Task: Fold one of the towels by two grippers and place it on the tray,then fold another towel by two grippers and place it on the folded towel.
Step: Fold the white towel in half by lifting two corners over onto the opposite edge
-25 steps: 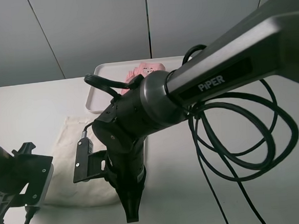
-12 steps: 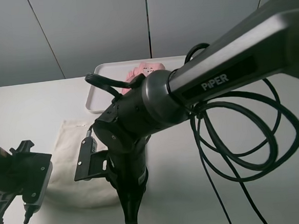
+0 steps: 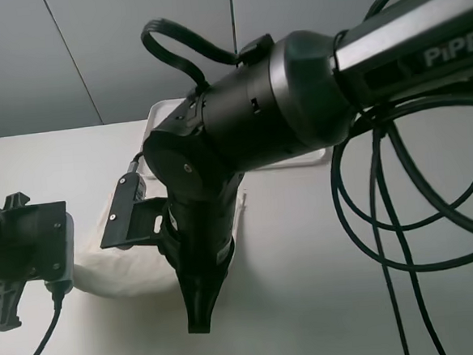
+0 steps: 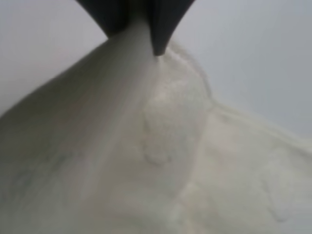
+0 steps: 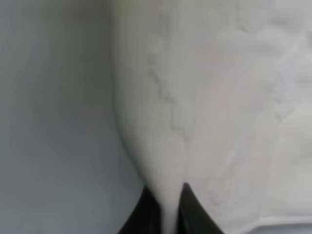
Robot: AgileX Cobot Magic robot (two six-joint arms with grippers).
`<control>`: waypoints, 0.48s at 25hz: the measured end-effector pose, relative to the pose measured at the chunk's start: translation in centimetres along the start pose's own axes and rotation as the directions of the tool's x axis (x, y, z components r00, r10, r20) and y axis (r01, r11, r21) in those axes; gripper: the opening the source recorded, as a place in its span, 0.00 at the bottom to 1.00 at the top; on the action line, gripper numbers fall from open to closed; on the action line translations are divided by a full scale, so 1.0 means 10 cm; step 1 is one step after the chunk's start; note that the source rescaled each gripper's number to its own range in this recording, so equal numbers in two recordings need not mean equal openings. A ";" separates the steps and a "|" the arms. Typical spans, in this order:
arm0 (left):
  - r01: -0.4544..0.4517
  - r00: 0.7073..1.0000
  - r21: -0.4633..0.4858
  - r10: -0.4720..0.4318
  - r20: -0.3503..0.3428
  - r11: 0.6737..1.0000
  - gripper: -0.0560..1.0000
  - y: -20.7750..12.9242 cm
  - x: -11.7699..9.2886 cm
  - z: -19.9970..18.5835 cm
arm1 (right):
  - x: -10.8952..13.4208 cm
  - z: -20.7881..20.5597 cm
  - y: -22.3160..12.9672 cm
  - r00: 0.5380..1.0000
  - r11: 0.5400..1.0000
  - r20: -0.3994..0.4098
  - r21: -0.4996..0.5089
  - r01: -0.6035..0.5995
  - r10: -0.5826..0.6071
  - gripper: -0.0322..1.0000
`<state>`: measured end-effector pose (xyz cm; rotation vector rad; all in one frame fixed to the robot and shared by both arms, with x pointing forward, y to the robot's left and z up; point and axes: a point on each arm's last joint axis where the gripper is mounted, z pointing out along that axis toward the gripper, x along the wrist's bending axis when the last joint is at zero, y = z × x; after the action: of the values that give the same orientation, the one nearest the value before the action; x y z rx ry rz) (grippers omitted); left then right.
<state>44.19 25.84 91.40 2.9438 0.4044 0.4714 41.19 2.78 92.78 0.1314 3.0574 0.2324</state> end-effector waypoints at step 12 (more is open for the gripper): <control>0.355 0.899 -0.205 -0.393 -0.191 0.912 0.07 0.10 0.21 -0.14 | -0.37 -0.19 -0.13 0.955 0.960 0.105 -0.065 -0.271 0.277 0.03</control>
<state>45.92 25.62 93.46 2.5677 0.8948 0.7490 44.64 0.85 94.68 0.5487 2.9091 0.3054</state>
